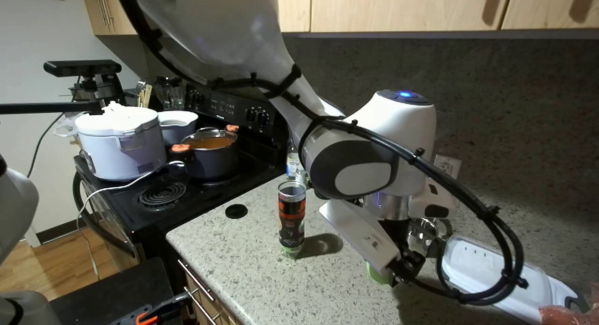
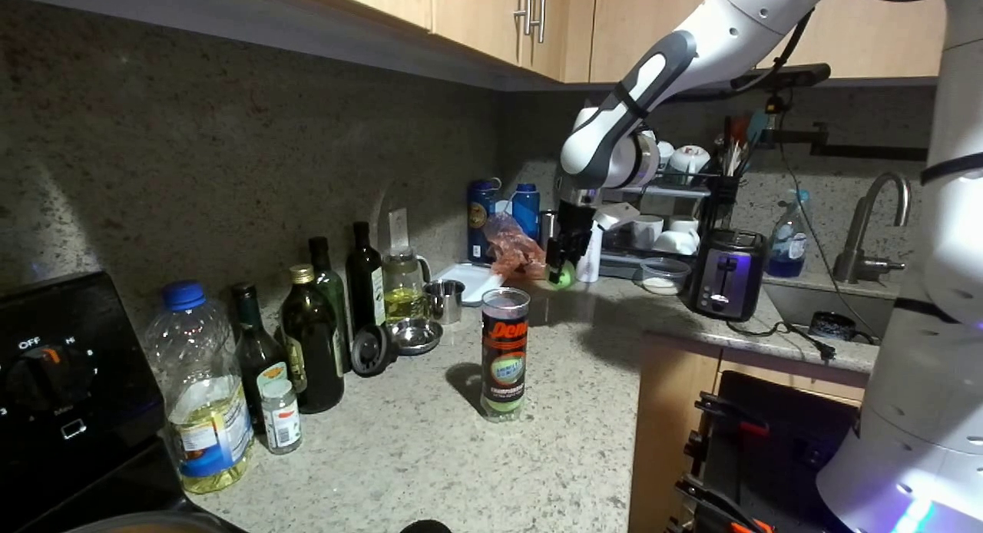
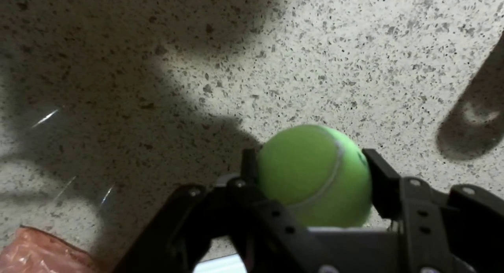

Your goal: Put the two tennis balls inside the container then place the black lid on top of the container

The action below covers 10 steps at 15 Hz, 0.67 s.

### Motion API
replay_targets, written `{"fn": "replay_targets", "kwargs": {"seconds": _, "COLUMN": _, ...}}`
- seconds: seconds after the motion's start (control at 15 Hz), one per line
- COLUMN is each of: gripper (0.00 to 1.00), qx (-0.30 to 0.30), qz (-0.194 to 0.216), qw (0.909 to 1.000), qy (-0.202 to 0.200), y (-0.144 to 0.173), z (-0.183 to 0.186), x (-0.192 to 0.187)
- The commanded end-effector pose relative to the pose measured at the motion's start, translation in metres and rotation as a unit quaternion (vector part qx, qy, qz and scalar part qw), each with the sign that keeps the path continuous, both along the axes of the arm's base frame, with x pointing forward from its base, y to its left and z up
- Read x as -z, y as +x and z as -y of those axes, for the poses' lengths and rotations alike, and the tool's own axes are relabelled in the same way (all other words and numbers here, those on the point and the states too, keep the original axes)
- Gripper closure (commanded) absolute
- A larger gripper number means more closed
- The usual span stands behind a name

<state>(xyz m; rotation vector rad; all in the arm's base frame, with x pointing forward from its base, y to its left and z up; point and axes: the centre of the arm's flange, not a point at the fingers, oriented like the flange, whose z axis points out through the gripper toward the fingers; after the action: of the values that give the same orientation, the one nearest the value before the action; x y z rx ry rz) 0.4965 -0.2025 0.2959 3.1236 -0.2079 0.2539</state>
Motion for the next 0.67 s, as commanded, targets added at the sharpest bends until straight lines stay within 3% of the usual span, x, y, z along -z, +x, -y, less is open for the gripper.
{"fn": "replay_targets", "kwargs": {"seconds": 0.0, "gripper": 0.33, "qx": 0.000, "qz": 0.000, "qw": 1.0000, "qy": 0.000, "y": 0.000, "z": 0.000, "x": 0.000}}
{"fn": "replay_targets", "kwargs": {"seconds": 0.07, "gripper": 0.33, "qx": 0.000, "qz": 0.000, "qw": 1.0000, "qy": 0.000, "y": 0.000, "z": 0.000, "x": 0.000}}
{"fn": "replay_targets", "kwargs": {"seconds": 0.13, "gripper": 0.58, "qx": -0.001, "qz": 0.000, "qw": 1.0000, "qy": -0.003, "y": 0.000, "z": -0.002, "x": -0.002}}
{"fn": "replay_targets", "kwargs": {"seconds": 0.6, "gripper": 0.58, "qx": -0.048, "qz": -0.026, "qw": 0.9978, "qy": -0.038, "y": -0.006, "z": -0.040, "x": -0.020}}
